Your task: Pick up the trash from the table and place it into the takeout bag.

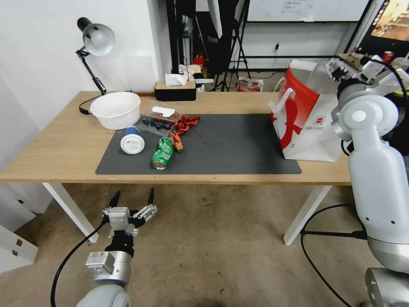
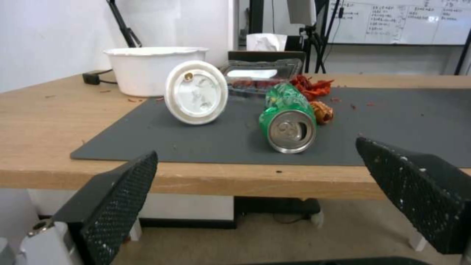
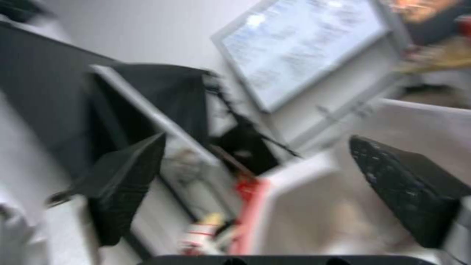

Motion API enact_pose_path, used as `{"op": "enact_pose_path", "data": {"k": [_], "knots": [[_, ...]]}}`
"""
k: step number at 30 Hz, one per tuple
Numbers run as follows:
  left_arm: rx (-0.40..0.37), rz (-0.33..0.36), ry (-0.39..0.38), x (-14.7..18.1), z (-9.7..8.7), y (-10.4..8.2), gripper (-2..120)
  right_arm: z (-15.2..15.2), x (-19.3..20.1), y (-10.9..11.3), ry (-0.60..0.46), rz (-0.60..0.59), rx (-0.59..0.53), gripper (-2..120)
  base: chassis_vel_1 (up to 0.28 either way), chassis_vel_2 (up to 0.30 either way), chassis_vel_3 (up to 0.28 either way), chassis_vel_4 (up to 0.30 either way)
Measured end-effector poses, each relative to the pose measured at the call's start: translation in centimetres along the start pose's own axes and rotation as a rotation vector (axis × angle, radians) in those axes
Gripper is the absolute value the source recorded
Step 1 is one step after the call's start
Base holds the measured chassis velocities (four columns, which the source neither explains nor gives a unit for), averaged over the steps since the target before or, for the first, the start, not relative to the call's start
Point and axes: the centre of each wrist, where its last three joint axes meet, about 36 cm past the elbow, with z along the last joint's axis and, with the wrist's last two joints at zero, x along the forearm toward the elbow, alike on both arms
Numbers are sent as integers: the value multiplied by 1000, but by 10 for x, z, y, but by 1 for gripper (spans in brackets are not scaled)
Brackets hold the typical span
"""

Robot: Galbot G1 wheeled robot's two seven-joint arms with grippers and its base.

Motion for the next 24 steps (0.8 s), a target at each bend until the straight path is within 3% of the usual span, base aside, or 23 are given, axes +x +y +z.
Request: {"op": "enact_pose_path", "data": {"k": [4, 6, 7, 9, 13, 16, 18, 24], "knots": [[-1, -1, -2, 0, -1, 0, 100, 7, 25, 6, -27, -160, 5, 100, 0, 0, 0, 0], [-1, -1, -3, 0, -1, 1, 100, 29, 56, 6, -20, -282, 87, 100, 0, 0, 0, 0], [-1, -1, -3, 0, -1, 1, 100, 29, 56, 6, -20, -282, 87, 100, 0, 0, 0, 0], [0, -1, -5, -1, -1, 1, 100, 57, 85, 1, 3, -351, 187, 100, 0, 0, 0, 0], [1, -1, -6, -2, -1, 1, 100, 79, 112, -3, 19, -386, 270, 100, 0, 0, 0, 0], [2, -1, -6, -3, -1, 1, 100, 109, 154, -10, 2, -416, 410, 100, 0, 0, 0, 0], [3, -2, -6, -3, -1, 1, 100, 113, 159, -13, -4, -418, 430, 100, 0, 0, 0, 0], [7, -2, -7, -4, 0, 2, 100, 153, 228, -41, 13, -379, 557, 100, 0, 0, 0, 0]]}}
